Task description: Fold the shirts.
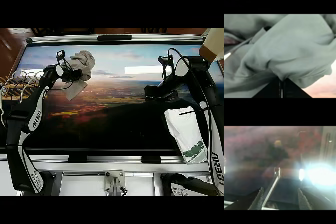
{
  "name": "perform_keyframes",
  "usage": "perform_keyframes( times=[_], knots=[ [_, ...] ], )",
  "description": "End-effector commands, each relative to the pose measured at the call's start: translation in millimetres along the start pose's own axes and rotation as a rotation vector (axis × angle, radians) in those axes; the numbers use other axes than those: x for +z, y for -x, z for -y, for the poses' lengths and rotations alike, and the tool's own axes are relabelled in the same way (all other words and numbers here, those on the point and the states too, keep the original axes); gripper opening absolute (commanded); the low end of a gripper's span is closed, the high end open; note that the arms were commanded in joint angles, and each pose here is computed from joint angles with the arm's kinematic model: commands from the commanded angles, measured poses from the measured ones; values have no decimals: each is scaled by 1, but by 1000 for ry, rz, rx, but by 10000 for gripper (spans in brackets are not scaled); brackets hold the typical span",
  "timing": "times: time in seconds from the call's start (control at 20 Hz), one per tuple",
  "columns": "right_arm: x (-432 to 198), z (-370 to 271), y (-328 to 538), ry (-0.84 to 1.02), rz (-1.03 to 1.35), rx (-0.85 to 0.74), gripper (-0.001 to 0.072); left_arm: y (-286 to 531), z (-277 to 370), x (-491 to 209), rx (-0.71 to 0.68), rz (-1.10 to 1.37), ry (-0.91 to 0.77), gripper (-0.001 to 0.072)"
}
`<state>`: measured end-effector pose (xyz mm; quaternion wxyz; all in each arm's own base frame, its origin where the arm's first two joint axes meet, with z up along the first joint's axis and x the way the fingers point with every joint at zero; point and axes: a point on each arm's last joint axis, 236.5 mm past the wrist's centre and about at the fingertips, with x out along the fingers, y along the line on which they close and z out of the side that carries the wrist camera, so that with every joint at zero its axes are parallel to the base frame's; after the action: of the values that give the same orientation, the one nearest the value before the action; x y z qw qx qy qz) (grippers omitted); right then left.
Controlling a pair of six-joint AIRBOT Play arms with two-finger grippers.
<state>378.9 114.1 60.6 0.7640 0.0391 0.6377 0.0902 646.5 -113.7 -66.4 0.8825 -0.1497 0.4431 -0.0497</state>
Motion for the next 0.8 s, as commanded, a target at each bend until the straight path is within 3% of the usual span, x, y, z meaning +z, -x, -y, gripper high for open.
perform_keyframes(
  times=[0.0,0.2,0.45,0.6,0.75],
  knots=[
    [-1,0,0,-2,-6,3,546,4,4,12,-12,40,5,38],
    [16,11,1,17,67,-47,546,83,53,65,-72,182,-118,37],
    [8,26,62,77,113,-139,545,356,190,119,-260,559,-389,36],
    [3,44,164,73,346,-248,545,503,247,85,-423,703,-457,37],
    [-31,34,250,69,576,-209,546,551,288,4,-567,567,-557,37]
  ],
)
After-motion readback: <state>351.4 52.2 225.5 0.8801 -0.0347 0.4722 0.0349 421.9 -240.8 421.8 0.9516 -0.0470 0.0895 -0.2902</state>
